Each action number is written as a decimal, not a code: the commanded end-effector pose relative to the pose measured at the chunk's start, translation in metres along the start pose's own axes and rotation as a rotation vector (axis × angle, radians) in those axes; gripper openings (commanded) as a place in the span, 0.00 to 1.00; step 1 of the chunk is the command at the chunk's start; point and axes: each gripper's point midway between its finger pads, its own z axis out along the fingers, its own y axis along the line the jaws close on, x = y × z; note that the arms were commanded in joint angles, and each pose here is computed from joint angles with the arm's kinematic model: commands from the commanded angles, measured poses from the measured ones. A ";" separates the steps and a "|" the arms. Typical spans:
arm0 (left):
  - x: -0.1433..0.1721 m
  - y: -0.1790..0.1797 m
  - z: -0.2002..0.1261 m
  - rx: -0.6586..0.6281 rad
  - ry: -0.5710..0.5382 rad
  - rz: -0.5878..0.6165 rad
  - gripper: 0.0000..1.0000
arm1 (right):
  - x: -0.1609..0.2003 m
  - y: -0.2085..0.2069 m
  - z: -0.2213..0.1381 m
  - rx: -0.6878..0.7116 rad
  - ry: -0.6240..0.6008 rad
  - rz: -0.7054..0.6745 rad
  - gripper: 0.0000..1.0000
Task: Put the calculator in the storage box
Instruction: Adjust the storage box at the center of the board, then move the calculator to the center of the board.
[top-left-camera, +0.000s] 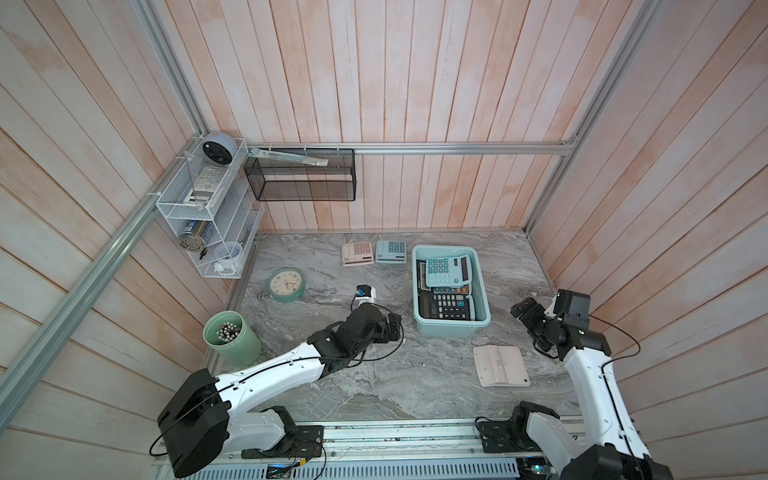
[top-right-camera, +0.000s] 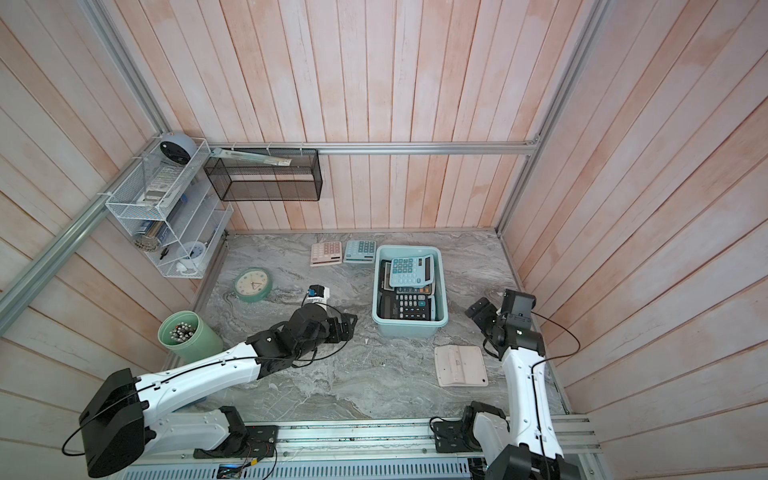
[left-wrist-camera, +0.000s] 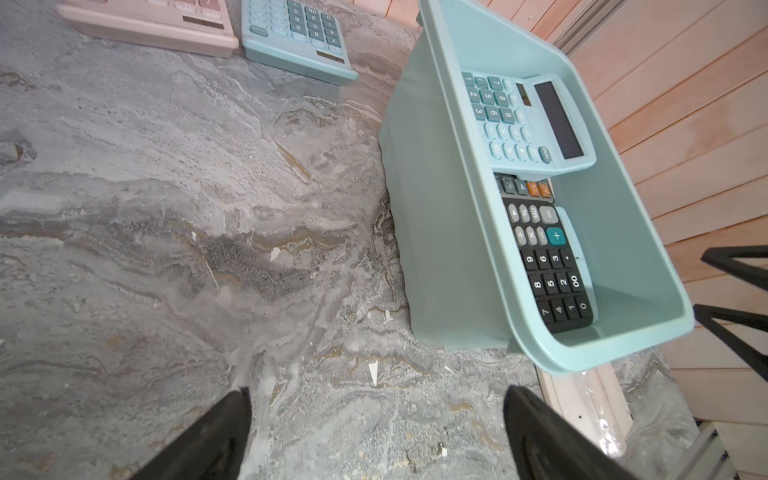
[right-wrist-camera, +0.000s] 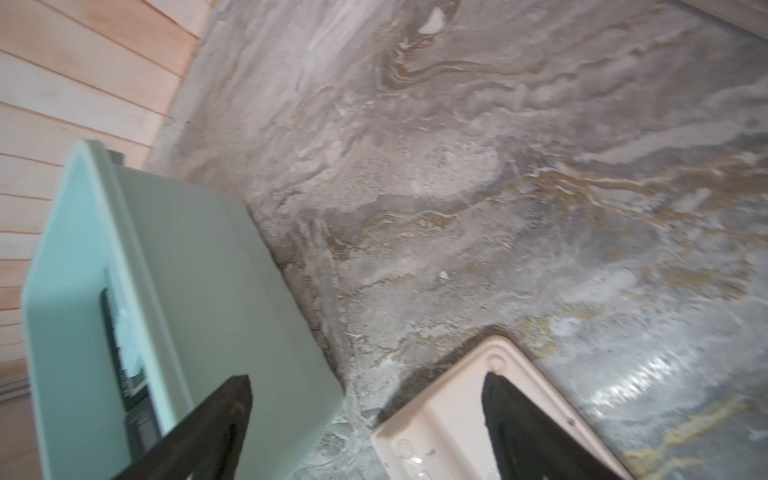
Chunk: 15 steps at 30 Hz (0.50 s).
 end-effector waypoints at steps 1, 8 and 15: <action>0.008 0.009 -0.001 -0.014 -0.012 -0.052 1.00 | 0.011 -0.044 0.003 0.180 -0.004 0.070 0.88; 0.016 0.011 0.000 -0.003 -0.005 -0.071 1.00 | 0.042 -0.064 0.032 0.218 0.127 0.117 0.84; 0.020 0.013 0.002 -0.005 -0.003 -0.074 1.00 | 0.076 -0.055 0.046 0.158 0.326 0.148 0.82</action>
